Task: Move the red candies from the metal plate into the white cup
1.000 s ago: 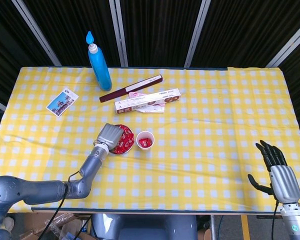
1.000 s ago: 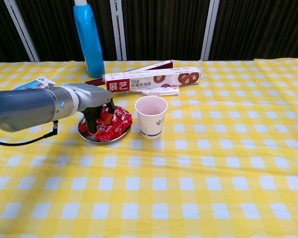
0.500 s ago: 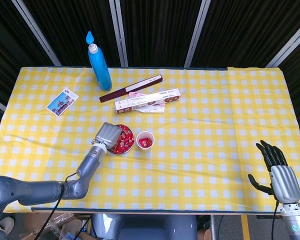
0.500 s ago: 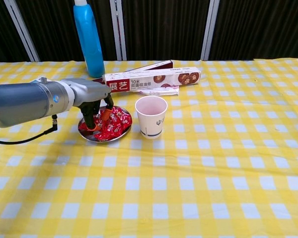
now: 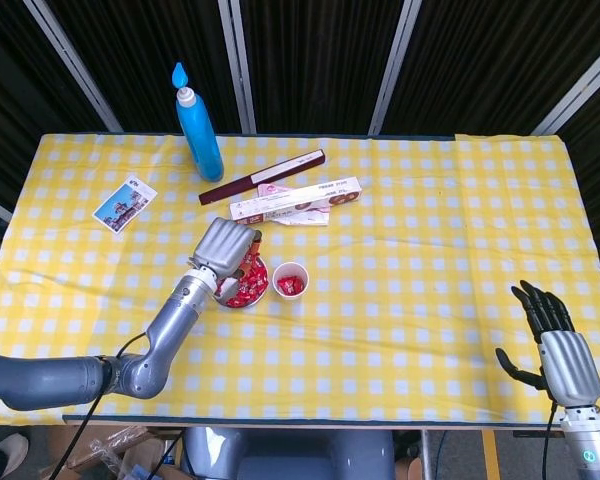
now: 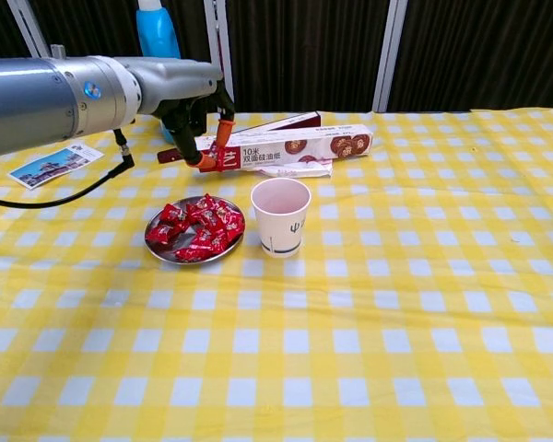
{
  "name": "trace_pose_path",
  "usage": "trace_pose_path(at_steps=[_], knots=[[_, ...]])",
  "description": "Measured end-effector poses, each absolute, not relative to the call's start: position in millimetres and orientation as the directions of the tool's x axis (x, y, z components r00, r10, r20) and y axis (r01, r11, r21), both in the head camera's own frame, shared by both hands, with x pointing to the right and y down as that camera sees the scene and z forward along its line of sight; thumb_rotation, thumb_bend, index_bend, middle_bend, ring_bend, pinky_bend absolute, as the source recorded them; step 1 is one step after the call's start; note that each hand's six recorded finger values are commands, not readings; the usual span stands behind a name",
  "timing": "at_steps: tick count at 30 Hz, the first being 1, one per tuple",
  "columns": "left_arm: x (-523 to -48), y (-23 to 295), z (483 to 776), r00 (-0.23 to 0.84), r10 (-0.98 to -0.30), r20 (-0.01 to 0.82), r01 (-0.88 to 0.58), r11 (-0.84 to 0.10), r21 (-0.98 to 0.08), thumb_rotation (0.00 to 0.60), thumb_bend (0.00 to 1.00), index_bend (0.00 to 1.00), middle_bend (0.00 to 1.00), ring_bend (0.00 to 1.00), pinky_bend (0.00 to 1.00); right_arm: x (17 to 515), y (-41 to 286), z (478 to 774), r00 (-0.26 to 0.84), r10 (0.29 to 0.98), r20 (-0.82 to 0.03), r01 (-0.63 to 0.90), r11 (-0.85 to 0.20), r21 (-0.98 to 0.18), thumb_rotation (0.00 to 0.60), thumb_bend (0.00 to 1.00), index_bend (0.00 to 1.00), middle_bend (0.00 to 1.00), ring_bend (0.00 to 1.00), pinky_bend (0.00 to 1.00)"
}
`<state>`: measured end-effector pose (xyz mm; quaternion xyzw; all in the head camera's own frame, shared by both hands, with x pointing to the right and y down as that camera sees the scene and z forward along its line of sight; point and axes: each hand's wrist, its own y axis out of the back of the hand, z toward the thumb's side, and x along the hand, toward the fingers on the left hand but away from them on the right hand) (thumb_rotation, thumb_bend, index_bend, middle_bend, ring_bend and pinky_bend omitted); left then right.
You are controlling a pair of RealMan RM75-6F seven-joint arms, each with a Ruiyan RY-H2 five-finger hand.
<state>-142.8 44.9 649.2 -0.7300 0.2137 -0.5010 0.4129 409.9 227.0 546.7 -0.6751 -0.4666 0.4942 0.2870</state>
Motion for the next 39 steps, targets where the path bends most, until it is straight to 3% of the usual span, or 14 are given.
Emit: trace_pose_path(at_steps=[14,20,30,39], knots=[[-85.9,66.2,665.4,0.485,-0.679,0.551,0.110,-0.577,-0.809,0.600,0.42,0.56,0.96,0.99,1.00,410.3,226.1,546.0,0.078,0.913,-0.399,0.354,-0.400,-0.845,0.600,0.39,0.00,0.00,0.00,0.00],[-74.6,70.7,672.9,0.488,-0.665,0.565,0.129,-0.586,-0.800,0.600,0.28,0.49,0.95,0.98,1.00,410.5,225.8,545.7,0.079,0.913,-0.400,0.357,-0.401,-0.844,0.600,0.39,0.00,0.00,0.00,0.00],[-94.3,59.1,665.5,0.454,-0.695,0.558,0.113,-0.576,-0.809,0.600,0.25,0.46,0.95,0.98,1.00,410.1,226.6,545.2,0.080,0.914,-0.398,0.352,-0.399,-0.847,0.600,0.39,0.00,0.00,0.00,0.00],[-140.6,50.8,666.8,0.381,-0.712,0.589,0.141,-0.585,-0.798,0.600,0.25,0.46,0.95,0.98,1.00,410.1,227.4,545.9,0.077,0.913,-0.400,0.349,-0.401,-0.847,0.600,0.39,0.00,0.00,0.00,0.00]])
